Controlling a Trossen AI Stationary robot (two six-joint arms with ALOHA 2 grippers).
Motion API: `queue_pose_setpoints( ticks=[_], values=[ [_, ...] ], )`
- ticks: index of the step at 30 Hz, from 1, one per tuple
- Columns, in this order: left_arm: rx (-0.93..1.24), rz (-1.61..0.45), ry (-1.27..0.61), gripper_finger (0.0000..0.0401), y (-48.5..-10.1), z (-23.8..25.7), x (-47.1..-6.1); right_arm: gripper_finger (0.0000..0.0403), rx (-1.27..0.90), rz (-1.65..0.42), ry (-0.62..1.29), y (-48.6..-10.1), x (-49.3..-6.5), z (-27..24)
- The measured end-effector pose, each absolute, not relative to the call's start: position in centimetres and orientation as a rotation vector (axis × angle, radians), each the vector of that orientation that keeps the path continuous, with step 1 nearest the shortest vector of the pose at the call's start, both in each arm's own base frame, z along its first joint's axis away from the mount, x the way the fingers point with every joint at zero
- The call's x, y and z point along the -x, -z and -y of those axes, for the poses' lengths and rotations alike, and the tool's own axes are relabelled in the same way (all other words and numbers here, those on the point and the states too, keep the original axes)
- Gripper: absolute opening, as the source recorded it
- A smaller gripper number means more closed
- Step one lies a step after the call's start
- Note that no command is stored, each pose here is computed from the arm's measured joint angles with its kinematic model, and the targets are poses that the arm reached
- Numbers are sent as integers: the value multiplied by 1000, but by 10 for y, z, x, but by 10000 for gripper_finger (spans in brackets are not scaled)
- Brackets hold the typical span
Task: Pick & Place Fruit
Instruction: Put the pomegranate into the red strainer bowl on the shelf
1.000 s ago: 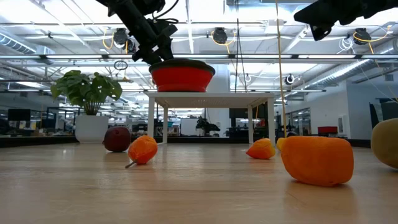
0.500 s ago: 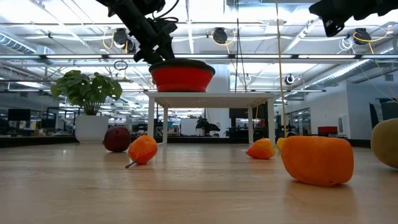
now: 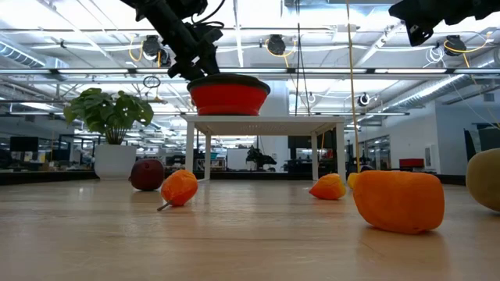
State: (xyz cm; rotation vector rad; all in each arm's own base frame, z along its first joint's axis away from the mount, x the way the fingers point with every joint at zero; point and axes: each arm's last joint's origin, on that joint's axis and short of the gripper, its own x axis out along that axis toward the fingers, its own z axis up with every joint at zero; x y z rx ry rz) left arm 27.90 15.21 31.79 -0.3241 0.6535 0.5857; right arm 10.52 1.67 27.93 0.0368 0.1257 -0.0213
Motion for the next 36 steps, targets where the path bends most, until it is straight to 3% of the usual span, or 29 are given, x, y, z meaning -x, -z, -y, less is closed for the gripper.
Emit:
queue_pose_setpoints(
  ticks=[11,21,26,36],
  values=[
    [227,-621,-579,280,-324,-155,-279,4,-37,-125,21,-279,-105,-17],
    [150,-501,-537,291,-399,-140,-279,4,-89,-125,19,-279,-105,-17],
    [244,-595,-476,292,-407,-111,-278,4,-85,-125,19,-279,-105,-17],
    [480,-860,-439,292,-388,-50,-275,4,-82,-125,19,-279,-105,-17]
  ],
)
